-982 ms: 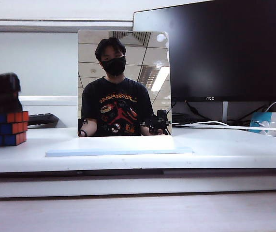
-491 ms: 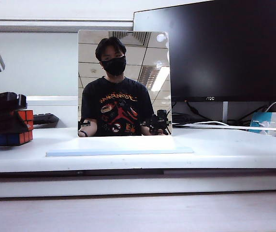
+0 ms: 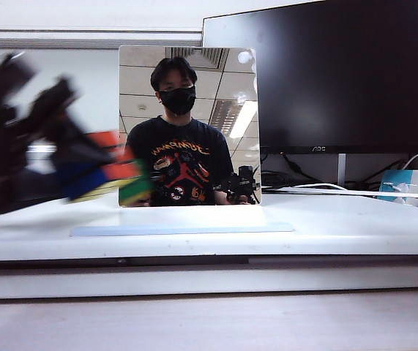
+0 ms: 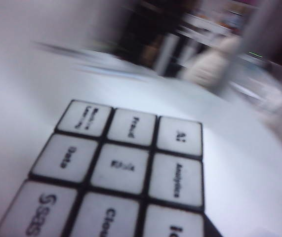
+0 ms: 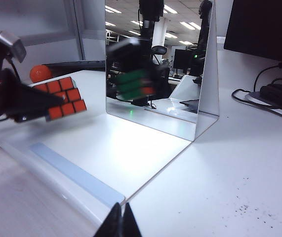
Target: Move the the Rubik's Cube near the mirror.
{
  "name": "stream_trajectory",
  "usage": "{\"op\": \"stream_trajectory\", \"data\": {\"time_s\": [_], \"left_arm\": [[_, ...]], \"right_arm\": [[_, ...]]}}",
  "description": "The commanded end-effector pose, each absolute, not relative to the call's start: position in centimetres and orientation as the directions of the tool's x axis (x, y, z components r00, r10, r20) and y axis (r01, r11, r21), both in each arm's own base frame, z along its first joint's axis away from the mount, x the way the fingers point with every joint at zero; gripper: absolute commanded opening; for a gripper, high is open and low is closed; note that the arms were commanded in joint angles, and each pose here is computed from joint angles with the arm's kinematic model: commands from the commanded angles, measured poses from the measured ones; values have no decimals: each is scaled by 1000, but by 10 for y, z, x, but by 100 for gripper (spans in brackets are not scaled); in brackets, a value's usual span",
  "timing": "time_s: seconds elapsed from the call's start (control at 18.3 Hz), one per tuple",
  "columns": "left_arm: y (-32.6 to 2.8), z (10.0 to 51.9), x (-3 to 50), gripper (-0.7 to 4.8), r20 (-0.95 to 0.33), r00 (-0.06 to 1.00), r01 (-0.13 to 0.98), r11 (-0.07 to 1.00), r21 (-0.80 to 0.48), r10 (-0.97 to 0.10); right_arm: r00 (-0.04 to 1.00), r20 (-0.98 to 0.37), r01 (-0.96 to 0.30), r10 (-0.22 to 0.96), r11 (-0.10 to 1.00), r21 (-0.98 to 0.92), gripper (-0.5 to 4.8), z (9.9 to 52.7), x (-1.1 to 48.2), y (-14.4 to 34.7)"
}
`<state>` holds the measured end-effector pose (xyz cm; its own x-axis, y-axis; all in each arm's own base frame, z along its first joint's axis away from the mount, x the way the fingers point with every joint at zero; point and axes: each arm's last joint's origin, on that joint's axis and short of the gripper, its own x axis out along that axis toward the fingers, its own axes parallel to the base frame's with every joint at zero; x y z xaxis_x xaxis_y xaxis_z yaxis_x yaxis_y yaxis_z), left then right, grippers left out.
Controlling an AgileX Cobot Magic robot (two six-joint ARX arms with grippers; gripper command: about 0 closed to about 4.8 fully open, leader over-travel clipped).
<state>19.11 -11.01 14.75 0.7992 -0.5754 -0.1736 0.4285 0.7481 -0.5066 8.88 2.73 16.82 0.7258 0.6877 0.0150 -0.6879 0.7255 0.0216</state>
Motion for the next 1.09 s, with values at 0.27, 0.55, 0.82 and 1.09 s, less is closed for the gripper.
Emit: {"op": "stream_trajectory", "data": {"time_s": [0.27,0.55,0.82,1.09], "left_arm": [[-218,187,169,-5,-223,906,293,914,-279,-359],[-245,161,184,-5,-309,927,127,954,-273,-212],[-247,161,182,71,-313,923,141,952,-272,-226],[-247,161,183,236,-309,922,146,949,-278,-232]], "right_arm": [[726,25,-688,687,726,14,0,168,89,27],[727,27,-687,687,727,13,0,168,89,27],[729,28,-684,684,729,13,0,169,89,27],[729,28,-685,684,729,12,0,169,89,27]]}}
